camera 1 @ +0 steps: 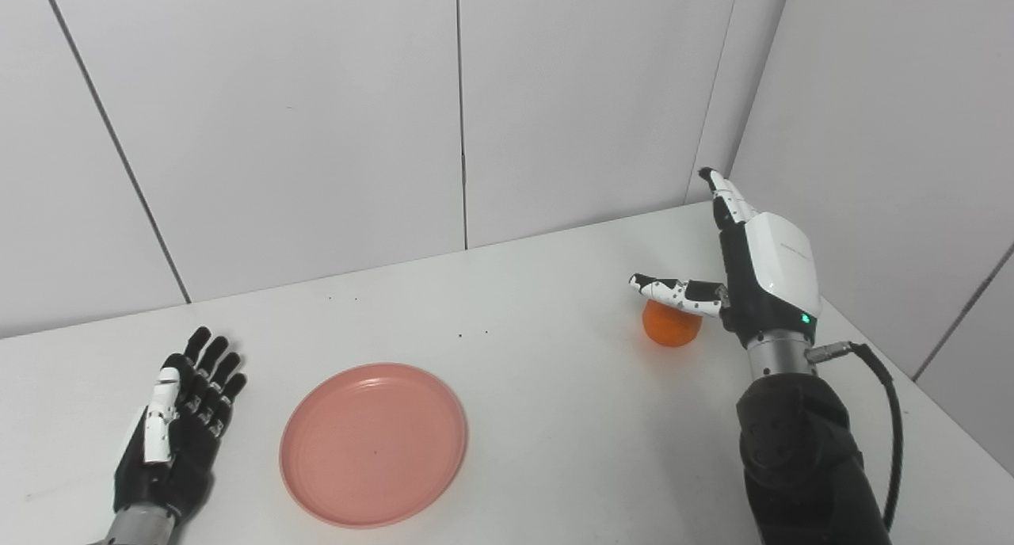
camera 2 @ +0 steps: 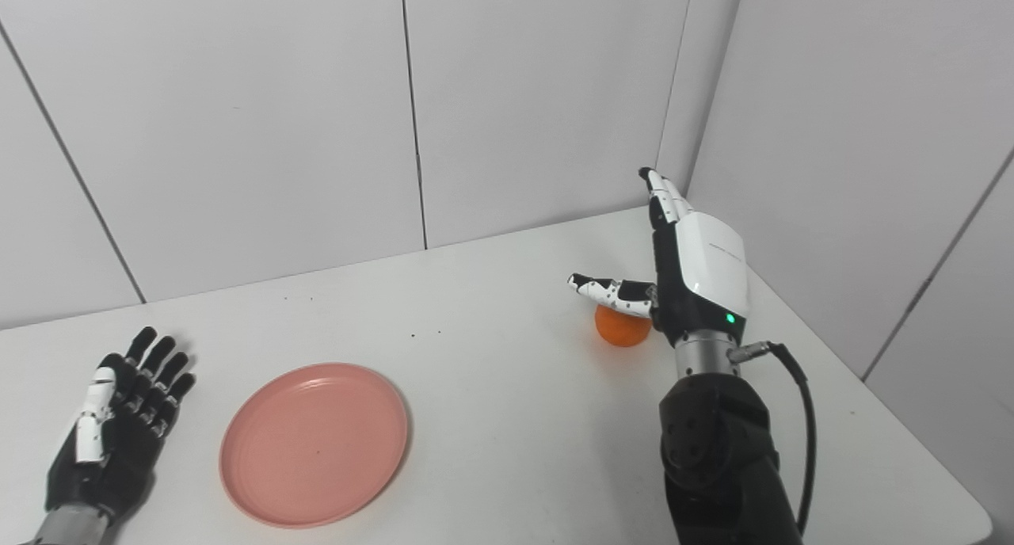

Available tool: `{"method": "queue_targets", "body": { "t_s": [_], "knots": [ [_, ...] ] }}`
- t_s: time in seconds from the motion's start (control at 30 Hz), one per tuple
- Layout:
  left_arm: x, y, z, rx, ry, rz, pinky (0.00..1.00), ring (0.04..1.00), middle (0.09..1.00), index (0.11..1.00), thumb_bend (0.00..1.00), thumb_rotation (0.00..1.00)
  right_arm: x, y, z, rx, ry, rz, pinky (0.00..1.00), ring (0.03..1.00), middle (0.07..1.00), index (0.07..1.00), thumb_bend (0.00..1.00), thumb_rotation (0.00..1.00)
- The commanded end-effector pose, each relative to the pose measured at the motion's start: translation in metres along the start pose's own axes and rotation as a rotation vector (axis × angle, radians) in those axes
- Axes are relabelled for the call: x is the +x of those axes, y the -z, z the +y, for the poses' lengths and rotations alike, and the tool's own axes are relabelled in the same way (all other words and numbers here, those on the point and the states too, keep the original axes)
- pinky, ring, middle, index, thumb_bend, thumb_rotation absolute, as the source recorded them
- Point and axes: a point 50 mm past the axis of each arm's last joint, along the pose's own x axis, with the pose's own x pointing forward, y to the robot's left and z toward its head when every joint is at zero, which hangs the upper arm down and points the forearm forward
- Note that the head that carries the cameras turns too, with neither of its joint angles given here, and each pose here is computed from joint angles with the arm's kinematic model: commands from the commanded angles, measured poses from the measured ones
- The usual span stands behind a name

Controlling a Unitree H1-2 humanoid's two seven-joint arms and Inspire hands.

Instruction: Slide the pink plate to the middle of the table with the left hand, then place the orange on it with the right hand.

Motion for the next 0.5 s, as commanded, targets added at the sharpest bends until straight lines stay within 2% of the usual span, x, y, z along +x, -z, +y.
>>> {"method": "queue_targets", "body": {
  "t_s": [0.0, 0.17, 0.47],
  "knots": [
    [-0.007, 0.012, 0.005, 0.000, -0.021, 0.064, 1.00, 0.995, 1.000, 1.000, 0.33, 1.00, 0.005, -0.001, -0.006, -0.007, 0.031, -0.003, 0.74, 0.869, 0.920, 0.930, 0.93, 0.38],
    [-0.007, 0.011, 0.005, -0.001, -0.021, 0.064, 1.00, 0.998, 1.000, 1.000, 0.33, 1.00, 0.006, 0.006, -0.001, -0.009, 0.008, 0.035, 0.72, 0.863, 0.933, 0.943, 0.94, 0.39],
    [-0.007, 0.009, 0.005, 0.001, -0.024, 0.068, 1.00, 1.000, 1.000, 0.999, 0.32, 1.00, 0.011, 0.016, 0.013, 0.003, -0.047, 0.067, 0.76, 0.893, 0.952, 0.945, 0.93, 0.37]
  ]
}}
